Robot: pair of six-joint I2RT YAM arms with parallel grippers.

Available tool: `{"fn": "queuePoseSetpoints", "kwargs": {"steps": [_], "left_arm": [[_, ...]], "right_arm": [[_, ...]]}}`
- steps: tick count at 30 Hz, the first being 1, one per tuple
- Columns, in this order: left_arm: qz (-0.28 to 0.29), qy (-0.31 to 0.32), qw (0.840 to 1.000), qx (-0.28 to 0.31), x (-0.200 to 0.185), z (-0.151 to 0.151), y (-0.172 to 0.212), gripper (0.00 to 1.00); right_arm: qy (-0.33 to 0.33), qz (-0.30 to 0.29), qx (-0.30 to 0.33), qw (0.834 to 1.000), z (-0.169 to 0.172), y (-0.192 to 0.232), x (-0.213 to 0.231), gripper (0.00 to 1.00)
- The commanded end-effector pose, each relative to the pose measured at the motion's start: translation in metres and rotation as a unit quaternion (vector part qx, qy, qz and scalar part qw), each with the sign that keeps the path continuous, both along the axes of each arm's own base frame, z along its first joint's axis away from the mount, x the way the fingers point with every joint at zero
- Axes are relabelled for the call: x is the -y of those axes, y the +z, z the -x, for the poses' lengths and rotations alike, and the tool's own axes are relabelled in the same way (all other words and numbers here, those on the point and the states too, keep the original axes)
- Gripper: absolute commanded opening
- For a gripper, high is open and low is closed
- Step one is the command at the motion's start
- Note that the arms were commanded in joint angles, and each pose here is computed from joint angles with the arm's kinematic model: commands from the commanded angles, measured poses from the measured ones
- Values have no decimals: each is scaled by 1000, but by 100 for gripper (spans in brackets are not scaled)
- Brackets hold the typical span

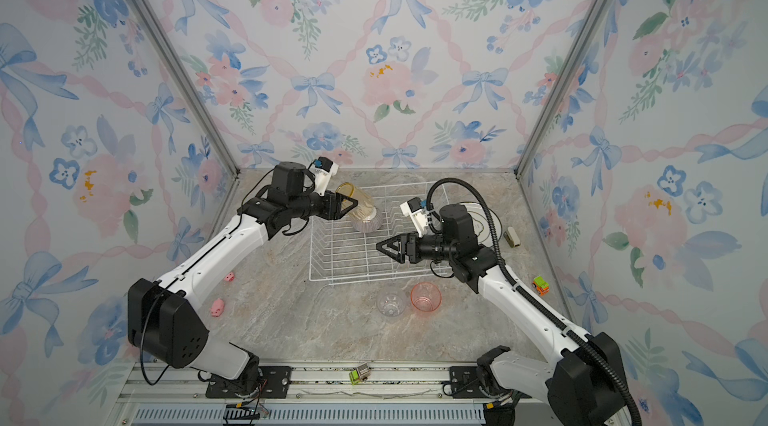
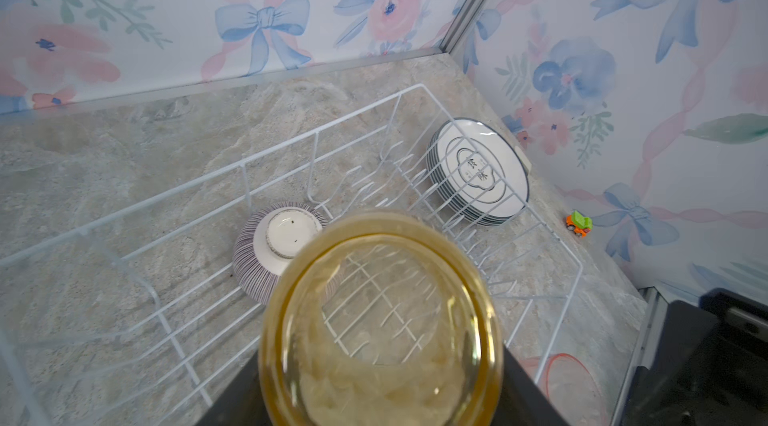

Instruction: Unload the mixed dishes from the dish rack

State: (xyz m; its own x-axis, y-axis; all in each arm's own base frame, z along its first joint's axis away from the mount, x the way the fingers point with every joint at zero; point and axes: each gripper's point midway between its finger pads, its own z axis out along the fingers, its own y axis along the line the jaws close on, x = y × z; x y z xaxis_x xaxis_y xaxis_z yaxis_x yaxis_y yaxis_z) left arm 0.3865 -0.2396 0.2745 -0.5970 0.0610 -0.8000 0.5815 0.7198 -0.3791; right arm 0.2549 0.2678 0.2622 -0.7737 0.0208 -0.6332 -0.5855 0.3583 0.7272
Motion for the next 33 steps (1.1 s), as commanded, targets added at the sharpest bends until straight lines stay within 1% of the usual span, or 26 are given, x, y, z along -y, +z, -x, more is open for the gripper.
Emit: {"fn": "queuePoseSetpoints", "kwargs": {"steps": [1, 8, 12, 16, 21, 23, 24, 25, 26, 27, 28, 30, 31, 33], "left_arm": [[74, -44, 996, 21, 15, 13, 29, 35], [142, -79, 986, 38, 24, 31, 49, 35], [175, -93, 979, 48, 26, 38, 59, 34], [191, -104, 975, 50, 28, 43, 62, 34], [193, -108, 974, 46, 31, 45, 59, 33], [193, -101, 975, 39, 30, 43, 54, 33], [194, -94, 976, 32, 29, 42, 51, 33], [194, -90, 976, 27, 29, 42, 48, 33], [193, -82, 977, 26, 29, 41, 46, 33], [189, -75, 979, 29, 29, 39, 45, 33], [184, -71, 980, 34, 30, 38, 43, 34], [173, -64, 982, 37, 33, 36, 37, 34], [166, -60, 984, 34, 36, 34, 31, 34], [148, -58, 987, 28, 42, 33, 22, 34]], "right_arm": [[2, -48, 11, 999, -4, 18, -2, 68], [-12, -86, 41, 995, -11, 37, 0, 64], [-26, -103, 42, 993, -19, 40, 5, 58], [-35, -116, 34, 992, -27, 37, 7, 56], [-39, -138, 29, 989, -36, 38, 3, 55], [-51, -126, -4, 991, -45, 29, 7, 42], [-56, -138, -3, 989, -44, 43, 17, 40], [-81, -143, 8, 986, -43, 59, 32, 43], [-111, -124, 18, 986, -44, 66, 43, 47], [-136, -78, 41, 987, -42, 70, 51, 50], [-147, -16, 64, 987, -40, 66, 57, 51], [-179, 68, 72, 979, -43, 53, 75, 51], [-203, 92, 73, 972, -49, 50, 87, 52], [-237, 105, 75, 963, -58, 51, 107, 53]]}}
